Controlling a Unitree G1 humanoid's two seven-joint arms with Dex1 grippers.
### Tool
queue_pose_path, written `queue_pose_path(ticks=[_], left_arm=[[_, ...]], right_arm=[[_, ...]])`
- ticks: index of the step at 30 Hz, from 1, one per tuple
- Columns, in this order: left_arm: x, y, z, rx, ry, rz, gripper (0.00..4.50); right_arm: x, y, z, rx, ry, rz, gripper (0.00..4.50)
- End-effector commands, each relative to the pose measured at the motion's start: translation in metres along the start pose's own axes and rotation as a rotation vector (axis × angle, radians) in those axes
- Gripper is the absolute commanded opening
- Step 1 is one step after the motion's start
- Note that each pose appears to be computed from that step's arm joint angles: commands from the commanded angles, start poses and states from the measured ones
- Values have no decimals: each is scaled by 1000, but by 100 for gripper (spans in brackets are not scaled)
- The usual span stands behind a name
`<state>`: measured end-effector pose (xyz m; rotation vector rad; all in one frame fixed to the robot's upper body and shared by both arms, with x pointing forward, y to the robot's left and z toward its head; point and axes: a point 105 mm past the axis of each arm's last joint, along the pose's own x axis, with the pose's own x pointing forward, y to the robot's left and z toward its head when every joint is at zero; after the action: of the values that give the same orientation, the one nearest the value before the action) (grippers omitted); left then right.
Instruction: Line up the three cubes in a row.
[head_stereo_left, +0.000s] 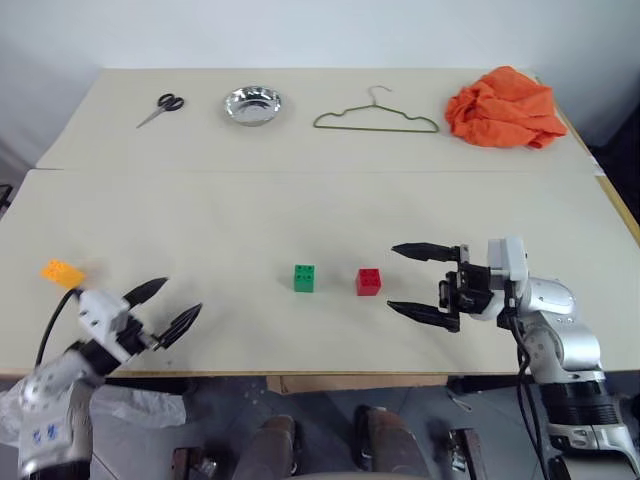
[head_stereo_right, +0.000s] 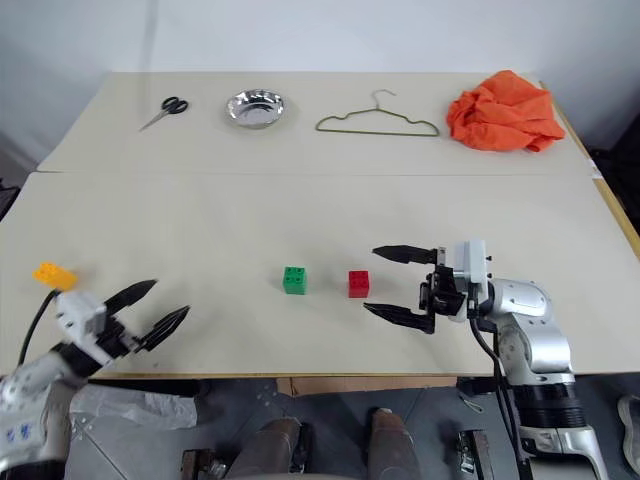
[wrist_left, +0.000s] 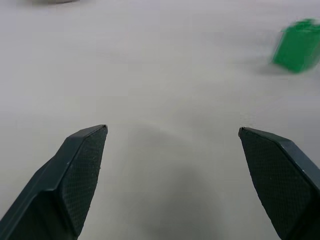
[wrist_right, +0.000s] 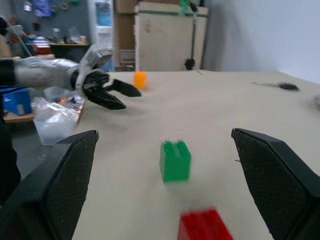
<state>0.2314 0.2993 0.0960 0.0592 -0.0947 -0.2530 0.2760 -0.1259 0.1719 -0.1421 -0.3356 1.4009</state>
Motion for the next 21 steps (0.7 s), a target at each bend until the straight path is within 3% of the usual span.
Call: queue_pose_path(ticks=[1,6,9,12,16,21], left_arm=[[-40,31,27,9,-135,361,447],[-107,57,6,-86,-148,795,447],[-118,60,-4,-127,-150,888,447],[-114,61,-5,-161,-194,957,447],[-84,60,0,-194,-196,974,447],[-36,74,23,-211,-194,1028,447]], right_arm=[[3,0,0,-60,-10,23,450],[12,-2,-1,-183,-24,60,450],[15,-3,-2,-186,-30,68,450],[15,-1,-5,-163,-28,79,450],[16,0,-6,-146,-33,72,450],[18,3,-7,-114,-34,85,450]])
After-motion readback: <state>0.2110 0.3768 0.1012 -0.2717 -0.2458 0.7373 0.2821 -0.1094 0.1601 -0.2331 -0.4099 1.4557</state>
